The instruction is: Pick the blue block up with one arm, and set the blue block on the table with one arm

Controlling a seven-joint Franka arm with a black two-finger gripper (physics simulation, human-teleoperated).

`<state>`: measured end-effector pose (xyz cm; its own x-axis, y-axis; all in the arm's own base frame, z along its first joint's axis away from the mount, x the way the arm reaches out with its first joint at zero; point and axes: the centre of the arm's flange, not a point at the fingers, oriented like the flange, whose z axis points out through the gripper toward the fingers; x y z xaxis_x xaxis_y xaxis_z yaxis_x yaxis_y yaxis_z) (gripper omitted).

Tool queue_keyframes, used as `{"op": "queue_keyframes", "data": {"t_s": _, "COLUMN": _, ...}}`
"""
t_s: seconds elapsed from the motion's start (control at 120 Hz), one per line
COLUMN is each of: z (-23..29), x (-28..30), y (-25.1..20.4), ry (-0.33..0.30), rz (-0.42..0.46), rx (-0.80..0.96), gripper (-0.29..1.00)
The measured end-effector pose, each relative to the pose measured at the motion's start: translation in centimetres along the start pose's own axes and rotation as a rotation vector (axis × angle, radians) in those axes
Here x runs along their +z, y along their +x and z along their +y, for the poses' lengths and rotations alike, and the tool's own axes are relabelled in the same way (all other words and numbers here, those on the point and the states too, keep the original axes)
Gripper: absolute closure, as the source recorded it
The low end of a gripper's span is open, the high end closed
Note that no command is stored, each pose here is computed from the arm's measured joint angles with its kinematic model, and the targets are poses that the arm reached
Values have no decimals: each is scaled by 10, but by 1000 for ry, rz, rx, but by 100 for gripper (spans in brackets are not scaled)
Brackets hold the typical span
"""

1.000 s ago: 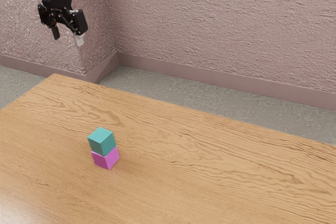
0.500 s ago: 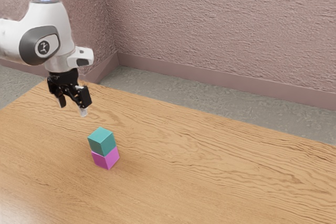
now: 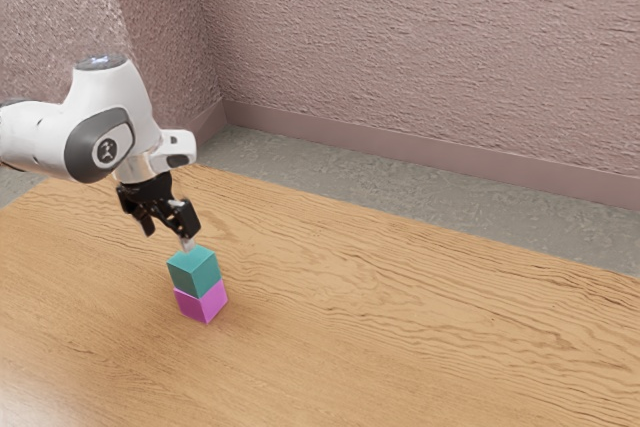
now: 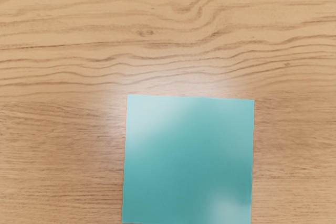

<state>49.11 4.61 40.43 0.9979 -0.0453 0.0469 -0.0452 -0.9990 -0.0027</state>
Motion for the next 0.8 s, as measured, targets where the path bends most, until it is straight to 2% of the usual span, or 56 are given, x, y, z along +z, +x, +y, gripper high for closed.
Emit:
{"op": "queue_keyframes", "data": {"t_s": 0.375, "z": 2, "x": 37, "y": -1, "ry": -37, "rz": -39, "rx": -32, "gripper": 0}}
{"op": "queue_keyframes", "data": {"t_s": 0.8, "z": -1, "x": 53, "y": 6, "ry": -38, "rz": -42, "rx": -36, "gripper": 0}}
